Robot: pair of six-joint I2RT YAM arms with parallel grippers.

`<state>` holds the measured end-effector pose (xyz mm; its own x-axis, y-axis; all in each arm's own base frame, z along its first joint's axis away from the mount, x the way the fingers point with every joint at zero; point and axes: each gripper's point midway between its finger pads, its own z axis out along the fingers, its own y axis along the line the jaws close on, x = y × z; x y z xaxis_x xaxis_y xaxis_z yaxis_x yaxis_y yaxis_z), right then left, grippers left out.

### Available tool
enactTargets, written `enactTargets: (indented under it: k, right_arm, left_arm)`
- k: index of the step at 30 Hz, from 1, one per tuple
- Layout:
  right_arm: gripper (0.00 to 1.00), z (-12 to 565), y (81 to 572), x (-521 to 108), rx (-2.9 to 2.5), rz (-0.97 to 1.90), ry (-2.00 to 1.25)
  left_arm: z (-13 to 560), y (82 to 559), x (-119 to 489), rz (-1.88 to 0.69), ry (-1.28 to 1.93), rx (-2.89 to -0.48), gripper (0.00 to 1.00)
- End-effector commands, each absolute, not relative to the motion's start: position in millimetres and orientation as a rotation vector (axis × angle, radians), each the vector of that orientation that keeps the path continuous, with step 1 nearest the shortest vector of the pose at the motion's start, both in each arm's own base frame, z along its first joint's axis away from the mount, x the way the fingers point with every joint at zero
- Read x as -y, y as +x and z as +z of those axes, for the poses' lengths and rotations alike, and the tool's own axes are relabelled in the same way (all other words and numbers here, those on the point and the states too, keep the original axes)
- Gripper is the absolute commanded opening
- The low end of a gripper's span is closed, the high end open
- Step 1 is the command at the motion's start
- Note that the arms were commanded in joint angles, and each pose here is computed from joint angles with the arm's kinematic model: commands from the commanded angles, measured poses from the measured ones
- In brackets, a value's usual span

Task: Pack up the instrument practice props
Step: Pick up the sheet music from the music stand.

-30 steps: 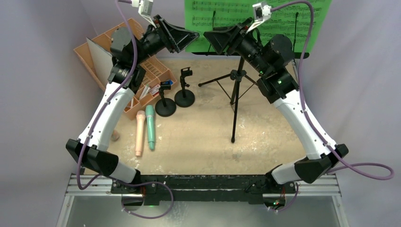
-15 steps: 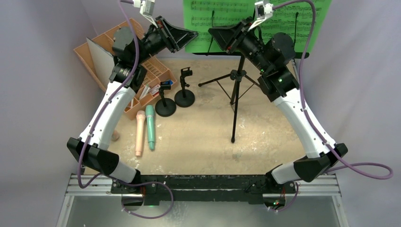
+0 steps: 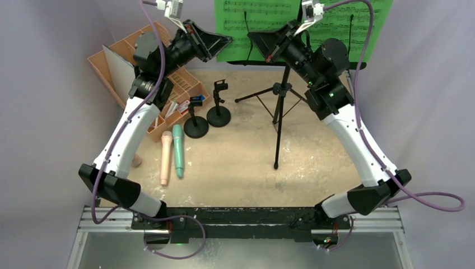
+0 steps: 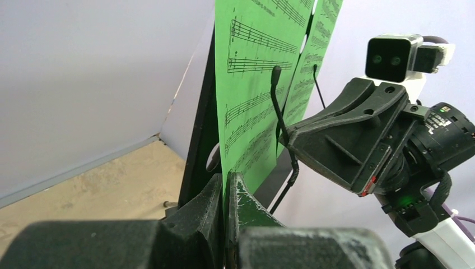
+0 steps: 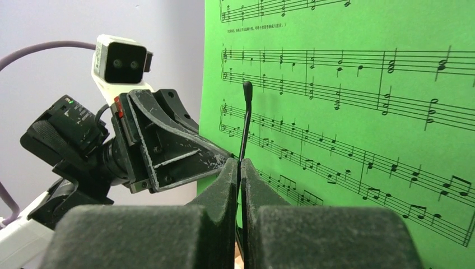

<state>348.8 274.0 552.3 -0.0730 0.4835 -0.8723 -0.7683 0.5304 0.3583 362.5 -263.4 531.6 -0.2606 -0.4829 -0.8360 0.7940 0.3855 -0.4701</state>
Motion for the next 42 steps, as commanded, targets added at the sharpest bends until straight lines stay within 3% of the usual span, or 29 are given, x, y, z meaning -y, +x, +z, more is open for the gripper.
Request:
enactTargets:
  k: [1,42]
  right_arm:
    - [0.0,582,338,-258,-1.173,1.041,-0.272]
    - [0.0,572,358,-247,-1.192,0.985,-0.223]
  left_arm:
    - [547,350,253,-1.192,0.303,-1.313,0.0]
    - [535,339,102,-0.525,-0.13,-1.406,0.0]
